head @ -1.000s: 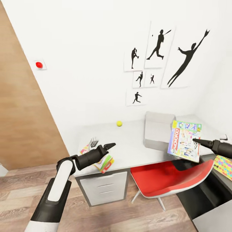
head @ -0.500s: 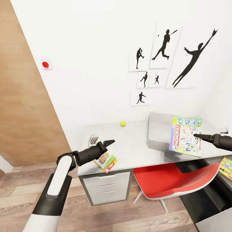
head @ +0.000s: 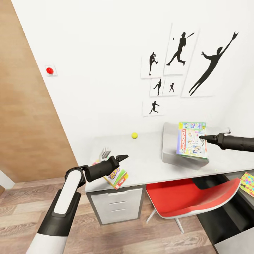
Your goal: Put all the toys in the child's room - the three board games (two on the bed and one on the table), the two jigsaw puzzles on the table, and the tennis ball on the table - inside the toy box on the table in the child's room.
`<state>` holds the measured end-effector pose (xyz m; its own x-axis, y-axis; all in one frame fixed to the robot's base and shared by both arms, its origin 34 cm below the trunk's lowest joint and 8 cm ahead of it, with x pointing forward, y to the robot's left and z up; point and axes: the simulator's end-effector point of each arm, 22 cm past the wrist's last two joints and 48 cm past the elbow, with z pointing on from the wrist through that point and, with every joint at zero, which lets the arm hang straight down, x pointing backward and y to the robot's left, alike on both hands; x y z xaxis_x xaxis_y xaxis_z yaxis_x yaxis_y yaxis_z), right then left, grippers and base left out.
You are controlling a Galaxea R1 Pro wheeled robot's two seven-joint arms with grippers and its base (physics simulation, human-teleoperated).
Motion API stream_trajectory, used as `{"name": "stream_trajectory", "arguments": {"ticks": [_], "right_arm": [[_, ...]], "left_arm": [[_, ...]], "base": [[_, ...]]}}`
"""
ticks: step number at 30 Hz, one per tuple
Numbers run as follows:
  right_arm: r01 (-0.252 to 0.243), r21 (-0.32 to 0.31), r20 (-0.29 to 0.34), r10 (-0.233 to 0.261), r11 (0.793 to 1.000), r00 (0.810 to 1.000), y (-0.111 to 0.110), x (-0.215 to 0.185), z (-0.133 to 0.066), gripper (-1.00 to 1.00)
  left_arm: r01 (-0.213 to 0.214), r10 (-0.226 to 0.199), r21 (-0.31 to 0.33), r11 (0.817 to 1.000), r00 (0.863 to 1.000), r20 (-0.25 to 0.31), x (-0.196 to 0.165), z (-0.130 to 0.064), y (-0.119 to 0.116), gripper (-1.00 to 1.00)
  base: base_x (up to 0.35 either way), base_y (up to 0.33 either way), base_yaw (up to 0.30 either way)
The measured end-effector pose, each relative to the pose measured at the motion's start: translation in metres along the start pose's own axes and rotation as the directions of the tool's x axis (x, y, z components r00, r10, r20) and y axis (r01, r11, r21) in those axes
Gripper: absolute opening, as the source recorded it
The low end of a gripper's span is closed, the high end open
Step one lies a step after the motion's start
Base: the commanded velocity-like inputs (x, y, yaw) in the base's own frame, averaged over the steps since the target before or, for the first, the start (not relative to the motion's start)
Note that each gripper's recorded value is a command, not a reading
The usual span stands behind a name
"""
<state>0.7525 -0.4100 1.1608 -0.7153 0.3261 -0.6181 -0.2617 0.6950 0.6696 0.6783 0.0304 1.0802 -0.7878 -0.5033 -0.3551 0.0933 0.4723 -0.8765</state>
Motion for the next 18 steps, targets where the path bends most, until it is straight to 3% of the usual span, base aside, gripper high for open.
{"name": "stream_trajectory", "arguments": {"ticks": [8,18], "right_arm": [[-0.027,0.002,-0.045,0.028,1.0,0.999,0.002,-0.004,0.022,-1.0],[-0.038,0.014,-0.051,0.039,0.999,0.998,-0.001,-0.006,0.022,-1.0]], "left_arm": [[-0.006,0.006,-0.01,1.0,1.0,0.002,0.001,0.001,0.001,1.0],[-0.019,0.019,-0.016,1.0,1.0,-0.005,0.005,0.004,0.0,1.0]], "base": [[0.01,-0.007,0.0],[0.145,-0.127,0.0]]}}
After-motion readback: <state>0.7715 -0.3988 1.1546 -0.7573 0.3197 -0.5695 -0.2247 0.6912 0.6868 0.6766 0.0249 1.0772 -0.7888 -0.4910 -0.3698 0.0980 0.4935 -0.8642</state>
